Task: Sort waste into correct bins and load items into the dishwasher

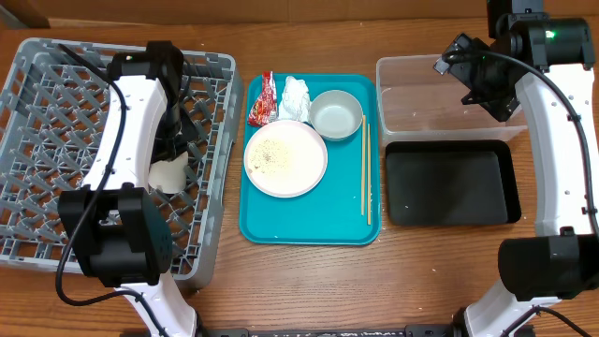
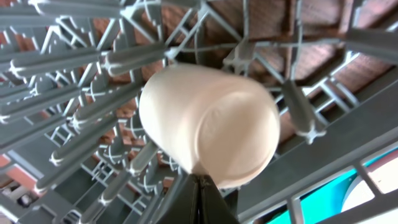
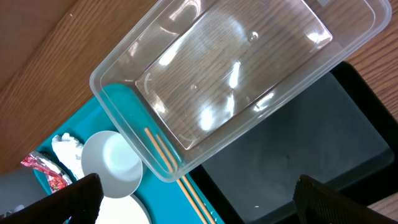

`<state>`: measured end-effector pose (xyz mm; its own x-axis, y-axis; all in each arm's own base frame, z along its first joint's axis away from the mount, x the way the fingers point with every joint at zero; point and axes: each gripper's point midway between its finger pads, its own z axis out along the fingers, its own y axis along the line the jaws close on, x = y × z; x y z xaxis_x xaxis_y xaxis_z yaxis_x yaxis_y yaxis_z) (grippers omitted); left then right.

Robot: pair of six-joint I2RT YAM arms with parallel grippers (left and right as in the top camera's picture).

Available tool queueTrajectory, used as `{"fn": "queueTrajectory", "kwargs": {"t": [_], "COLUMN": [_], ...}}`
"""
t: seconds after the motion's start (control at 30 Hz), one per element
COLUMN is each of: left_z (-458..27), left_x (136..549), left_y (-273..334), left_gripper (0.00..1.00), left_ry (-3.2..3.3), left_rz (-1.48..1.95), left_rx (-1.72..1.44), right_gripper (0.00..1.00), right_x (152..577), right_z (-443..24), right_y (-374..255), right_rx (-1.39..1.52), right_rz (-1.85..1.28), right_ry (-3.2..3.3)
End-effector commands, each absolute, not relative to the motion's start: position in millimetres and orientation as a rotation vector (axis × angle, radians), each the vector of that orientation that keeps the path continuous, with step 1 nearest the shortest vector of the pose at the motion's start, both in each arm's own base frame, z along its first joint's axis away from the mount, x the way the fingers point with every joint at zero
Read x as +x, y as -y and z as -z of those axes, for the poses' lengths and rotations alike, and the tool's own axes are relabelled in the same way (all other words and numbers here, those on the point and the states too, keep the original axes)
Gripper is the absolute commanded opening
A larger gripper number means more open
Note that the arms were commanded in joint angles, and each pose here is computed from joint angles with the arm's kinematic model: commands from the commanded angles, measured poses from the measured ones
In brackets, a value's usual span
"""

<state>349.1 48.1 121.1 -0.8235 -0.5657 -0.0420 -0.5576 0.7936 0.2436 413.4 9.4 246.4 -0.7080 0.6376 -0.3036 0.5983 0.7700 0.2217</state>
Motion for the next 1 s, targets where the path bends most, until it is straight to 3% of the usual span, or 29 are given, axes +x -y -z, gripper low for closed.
{"fn": "queueTrajectory", "kwargs": {"t": [0.0,0.27,0.6,0.8,0.97], "left_z": [-121,-125,-173,-158,-126], "left_x": [342,339,379,395,382], "left_y": [-56,-61,-38,-37,-39], "left_gripper": [0.04,0.04,0.04,0.04,0.04], "left_ry": [2.919,2.909,3.146,3.175,3.067], "left_rz": [0.461,0.488,0.231,0.208,0.254], "left_rx": [0.89,0.895,0.853,0.866,0.848], "right_gripper": [1.0,1.0,1.0,1.0,1.0], "right_x": [415,415,415,415,415], "right_z": [-255,-255,-255,-255,-255], "right_y": [-7,-7,-7,-7,-7], "right_rx": [0.935,0.935,0.935,0.935,0.935], "right_rz": [-0.148,-0.148,-0.148,-0.148,-0.148], "right_ry": [-2.575,-2.575,-2.575,-2.575,-2.575]}}
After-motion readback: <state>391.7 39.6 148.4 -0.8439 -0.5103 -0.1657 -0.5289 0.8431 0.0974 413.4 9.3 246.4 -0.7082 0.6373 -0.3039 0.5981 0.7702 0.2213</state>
